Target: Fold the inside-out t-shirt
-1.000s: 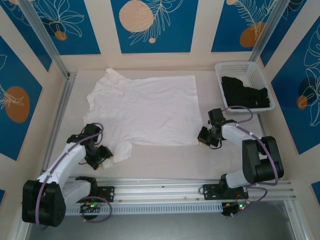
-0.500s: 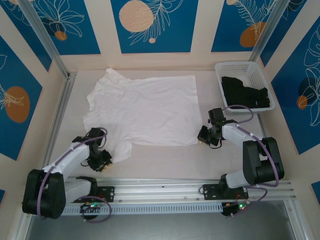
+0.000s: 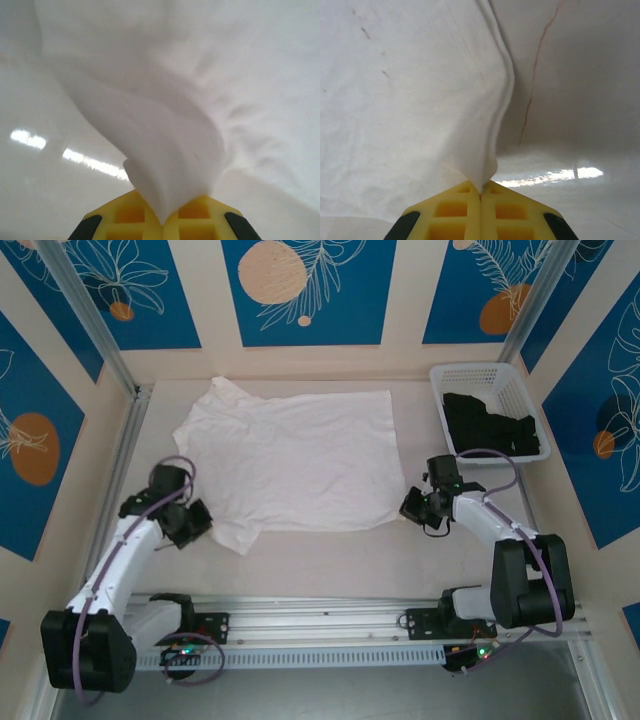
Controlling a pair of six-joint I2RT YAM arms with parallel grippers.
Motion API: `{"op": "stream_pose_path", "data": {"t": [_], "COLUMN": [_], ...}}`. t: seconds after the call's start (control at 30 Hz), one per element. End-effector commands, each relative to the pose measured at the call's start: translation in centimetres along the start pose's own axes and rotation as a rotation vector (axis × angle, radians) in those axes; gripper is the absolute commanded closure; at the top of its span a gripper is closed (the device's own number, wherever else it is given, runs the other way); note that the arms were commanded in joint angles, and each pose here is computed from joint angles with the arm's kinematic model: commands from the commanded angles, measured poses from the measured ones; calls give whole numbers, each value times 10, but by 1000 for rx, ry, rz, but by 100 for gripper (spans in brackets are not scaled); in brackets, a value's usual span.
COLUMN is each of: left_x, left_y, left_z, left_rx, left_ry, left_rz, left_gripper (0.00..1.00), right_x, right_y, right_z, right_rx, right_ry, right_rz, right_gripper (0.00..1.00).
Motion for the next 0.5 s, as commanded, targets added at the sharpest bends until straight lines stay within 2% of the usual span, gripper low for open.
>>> {"op": "stream_pose_path", "data": {"t": [0.0,0.1,0.23,0.47], "left_x": [-34,-62,-97,-140], "left_y": [-19,-38,-61,-85], "left_z": [-28,-37,-30,-8], "left_rx": [76,146,181,177], "left_ry": [-125,-198,-248,-246], "left_rz": [53,60,67,78], "left_gripper": [100,100,100,100], "right_x": [-21,-42,-71,-109], "right_y": [14,23,33,46], "right_z": [-15,-18,-13,2], "right_rx": [-87,-126,-130,-133], "right_ry": [-36,-51,-65,-44], "right_rz": [-20,-23,-41,-61], "right_gripper": [100,100,99,98]}}
Point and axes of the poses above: each hand's point on the last joint's axis, 136 mm out from that joint toward the fingers, its own z axis out along the fingers, its own y axis along the line the jaws close on, x = y × z, the point moved 8 cm from there along -z, back along the fingers, and after that the axes turned 8 degrees about -z, right-handed, at the moved point
